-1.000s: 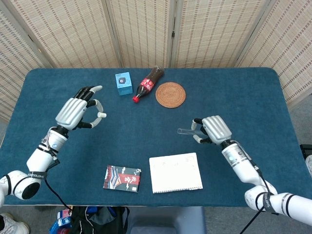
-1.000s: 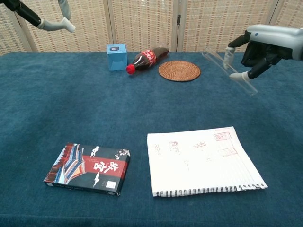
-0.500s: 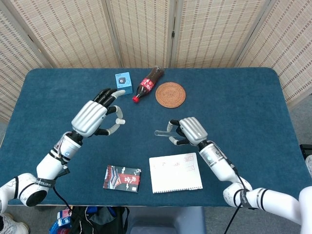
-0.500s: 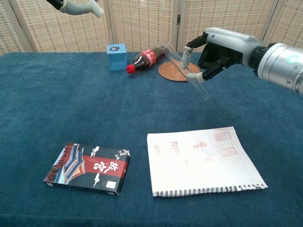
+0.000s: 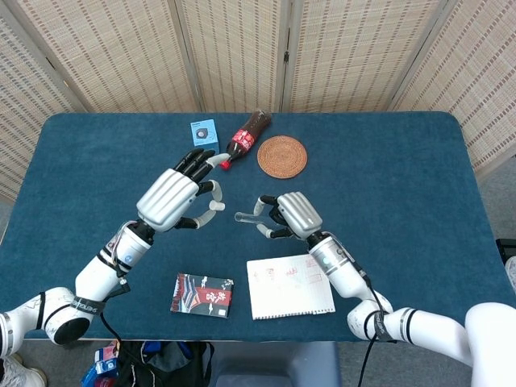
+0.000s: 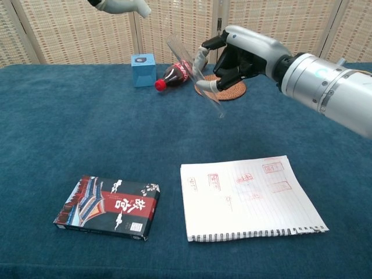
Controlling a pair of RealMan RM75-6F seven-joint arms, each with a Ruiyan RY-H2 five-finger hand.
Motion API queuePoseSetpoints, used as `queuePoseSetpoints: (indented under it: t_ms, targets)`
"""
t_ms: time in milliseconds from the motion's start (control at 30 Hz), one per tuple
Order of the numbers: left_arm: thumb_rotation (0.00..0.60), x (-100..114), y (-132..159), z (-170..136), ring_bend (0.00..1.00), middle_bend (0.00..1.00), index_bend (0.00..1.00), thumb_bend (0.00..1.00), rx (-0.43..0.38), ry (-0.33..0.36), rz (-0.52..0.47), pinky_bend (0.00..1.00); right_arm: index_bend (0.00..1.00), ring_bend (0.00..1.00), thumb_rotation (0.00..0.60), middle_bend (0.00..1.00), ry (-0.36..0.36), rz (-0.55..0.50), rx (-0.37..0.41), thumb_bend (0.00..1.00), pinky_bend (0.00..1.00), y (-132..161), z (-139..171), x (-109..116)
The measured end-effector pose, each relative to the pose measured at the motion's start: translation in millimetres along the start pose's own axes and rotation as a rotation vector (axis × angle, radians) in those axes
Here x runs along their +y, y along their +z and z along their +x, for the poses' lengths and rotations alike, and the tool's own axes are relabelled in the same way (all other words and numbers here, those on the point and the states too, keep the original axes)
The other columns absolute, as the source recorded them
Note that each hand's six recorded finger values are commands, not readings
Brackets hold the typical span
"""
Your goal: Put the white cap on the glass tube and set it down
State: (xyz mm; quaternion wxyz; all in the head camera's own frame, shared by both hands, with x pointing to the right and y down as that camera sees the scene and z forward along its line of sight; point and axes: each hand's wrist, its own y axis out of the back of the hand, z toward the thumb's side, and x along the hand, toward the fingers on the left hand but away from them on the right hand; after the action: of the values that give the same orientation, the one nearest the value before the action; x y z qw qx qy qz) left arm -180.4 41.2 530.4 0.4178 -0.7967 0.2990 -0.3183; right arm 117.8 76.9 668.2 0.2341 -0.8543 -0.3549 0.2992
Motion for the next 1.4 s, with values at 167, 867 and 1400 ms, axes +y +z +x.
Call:
queuePoseSetpoints:
  t_ms: [167, 867, 1400]
  targets:
    - [0.600, -0.9, 5.2, 1.7, 0.00, 0.05, 0.57, 0.45, -0.005, 0.002, 0.004, 0.00, 0.89, 1.00, 0.600, 1.00, -0.015, -0.008, 0.008, 0.63, 1.00, 4.2, -3.8, 0.9]
    - [0.600, -7.0, 5.9, 1.1, 0.00, 0.05, 0.57, 0.45, 0.002, -0.011, 0.013, 0.00, 0.89, 1.00, 0.600, 1.00, -0.039, -0.015, 0.024, 0.63, 1.00, 16.2, -9.3, 3.4]
    - [0.600, -8.4, 6.1, 1.0, 0.00, 0.05, 0.57, 0.45, 0.002, -0.019, 0.020, 0.00, 0.89, 1.00, 0.600, 1.00, -0.030, -0.015, 0.014, 0.63, 1.00, 16.8, -13.3, 0.4]
